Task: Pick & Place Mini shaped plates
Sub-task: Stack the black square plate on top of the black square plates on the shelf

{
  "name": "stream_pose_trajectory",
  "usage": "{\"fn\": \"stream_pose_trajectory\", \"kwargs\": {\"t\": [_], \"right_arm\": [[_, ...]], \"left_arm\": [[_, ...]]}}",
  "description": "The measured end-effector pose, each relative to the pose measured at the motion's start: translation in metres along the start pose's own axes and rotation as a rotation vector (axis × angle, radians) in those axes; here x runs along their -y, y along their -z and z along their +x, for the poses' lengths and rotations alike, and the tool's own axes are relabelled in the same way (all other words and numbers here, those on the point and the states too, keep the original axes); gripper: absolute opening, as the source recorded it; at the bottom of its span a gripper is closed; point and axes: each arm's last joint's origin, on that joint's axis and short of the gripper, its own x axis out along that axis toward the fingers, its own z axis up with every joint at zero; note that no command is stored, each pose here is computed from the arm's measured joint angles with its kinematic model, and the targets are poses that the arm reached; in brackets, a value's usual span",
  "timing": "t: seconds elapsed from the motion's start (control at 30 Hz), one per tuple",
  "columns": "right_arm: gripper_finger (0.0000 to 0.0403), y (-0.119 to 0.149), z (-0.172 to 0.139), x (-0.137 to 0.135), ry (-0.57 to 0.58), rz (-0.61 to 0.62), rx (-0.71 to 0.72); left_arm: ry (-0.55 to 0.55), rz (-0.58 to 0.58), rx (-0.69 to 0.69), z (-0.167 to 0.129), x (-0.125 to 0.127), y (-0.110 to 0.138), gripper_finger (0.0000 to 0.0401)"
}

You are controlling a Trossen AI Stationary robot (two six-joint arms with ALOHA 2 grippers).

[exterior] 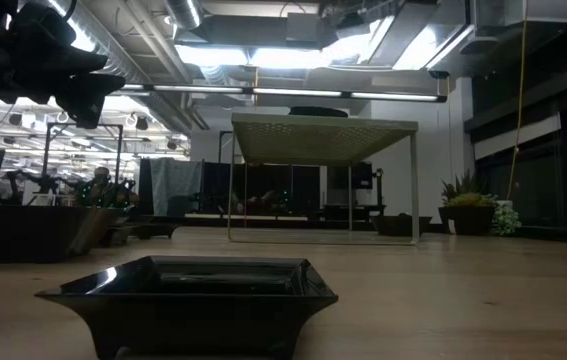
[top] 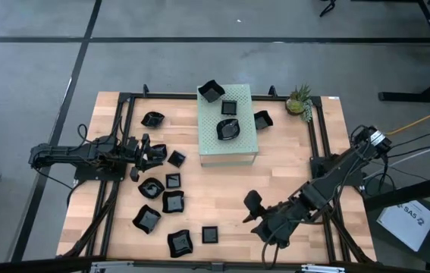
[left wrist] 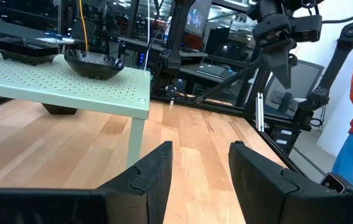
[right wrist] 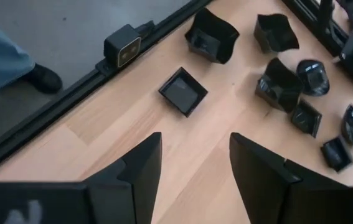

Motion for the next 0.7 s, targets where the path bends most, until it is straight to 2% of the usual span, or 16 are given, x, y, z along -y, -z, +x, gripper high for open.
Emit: {"fn": "stream_pose_trajectory", "kwargs": {"t": [0.3,0.47,0.7], "right_arm": [[0.0185,-0.008,0.025,-0.011,-0.083,-0.124,0.069],[0.0185,-0.012,0.044,-0.016,-0.105,-0.144,0.111],[0.0185,-0.009,0.075,-0.026,-0.108,-0.177,0.1]], "left_arm": [[0.0,0.0,0.0,0.0,0.0,0.0,0.0152],[0.0,0.0,0.0,0.0,0.0,0.0,0.0152],[0.0,0.0,0.0,0.0,0.0,0.0,0.0152]]}}
